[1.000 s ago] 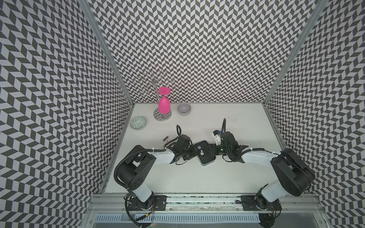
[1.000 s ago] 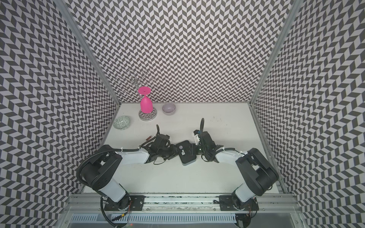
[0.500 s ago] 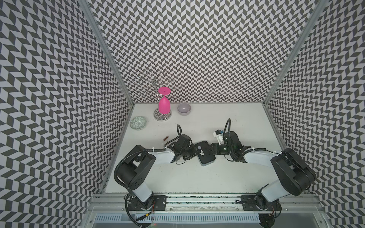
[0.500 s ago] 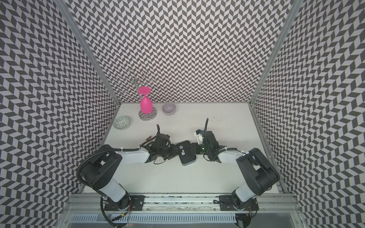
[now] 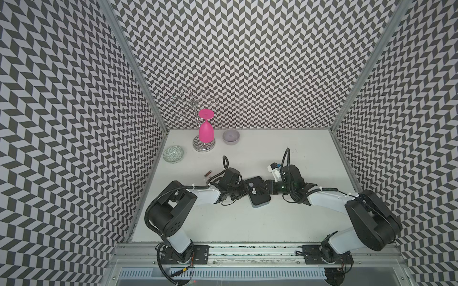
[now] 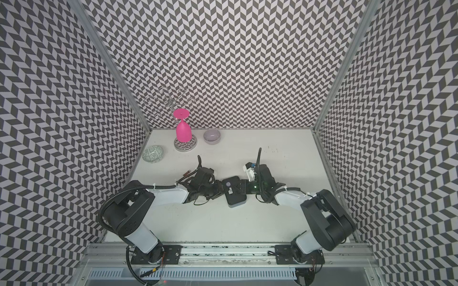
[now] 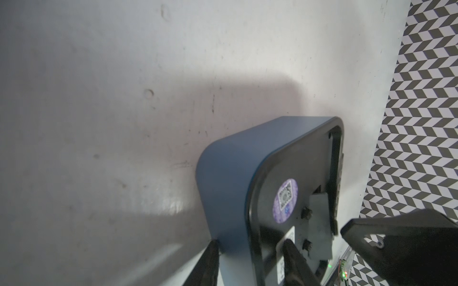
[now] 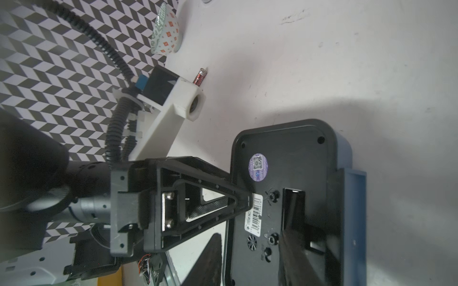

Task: Insert the battery into the alarm
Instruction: Remove the cover from the alarm.

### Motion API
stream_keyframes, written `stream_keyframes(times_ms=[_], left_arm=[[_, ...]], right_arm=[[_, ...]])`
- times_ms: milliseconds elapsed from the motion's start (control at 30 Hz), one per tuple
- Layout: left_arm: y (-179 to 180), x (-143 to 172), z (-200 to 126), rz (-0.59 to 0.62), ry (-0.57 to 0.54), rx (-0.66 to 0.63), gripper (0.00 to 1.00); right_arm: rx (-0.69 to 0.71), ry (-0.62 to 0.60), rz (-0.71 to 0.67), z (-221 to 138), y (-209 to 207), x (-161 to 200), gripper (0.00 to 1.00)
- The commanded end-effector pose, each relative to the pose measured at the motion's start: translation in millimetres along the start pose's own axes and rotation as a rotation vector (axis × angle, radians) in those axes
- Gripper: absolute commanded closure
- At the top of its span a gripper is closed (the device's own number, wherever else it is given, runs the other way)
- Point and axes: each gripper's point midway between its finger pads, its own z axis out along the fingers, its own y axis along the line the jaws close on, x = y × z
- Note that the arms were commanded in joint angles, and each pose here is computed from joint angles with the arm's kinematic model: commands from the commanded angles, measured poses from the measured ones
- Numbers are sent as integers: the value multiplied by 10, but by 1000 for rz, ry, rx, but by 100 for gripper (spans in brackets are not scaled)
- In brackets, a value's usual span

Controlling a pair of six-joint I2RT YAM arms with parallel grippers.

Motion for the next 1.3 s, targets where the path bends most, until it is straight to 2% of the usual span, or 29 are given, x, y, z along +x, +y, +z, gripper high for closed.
stream_keyframes(times_ms=[0, 333, 733, 1133, 1267], left_arm=[[217, 72, 71, -12, 24, -83, 57], [222, 77, 85, -14, 28, -82, 58], [221, 87, 83, -13, 30, -78, 57], [220, 102, 82, -14, 35, -70, 57], [221, 106, 87, -14, 37, -69, 58]], right_arm=[[35, -54, -50, -60, 41, -154, 59], [123, -47, -43, -22, -101, -167, 59], [209, 15, -34, -7, -210, 9, 60], [173, 38, 1, 43, -155, 88, 61], [187, 42, 12, 54, -193, 98, 66]])
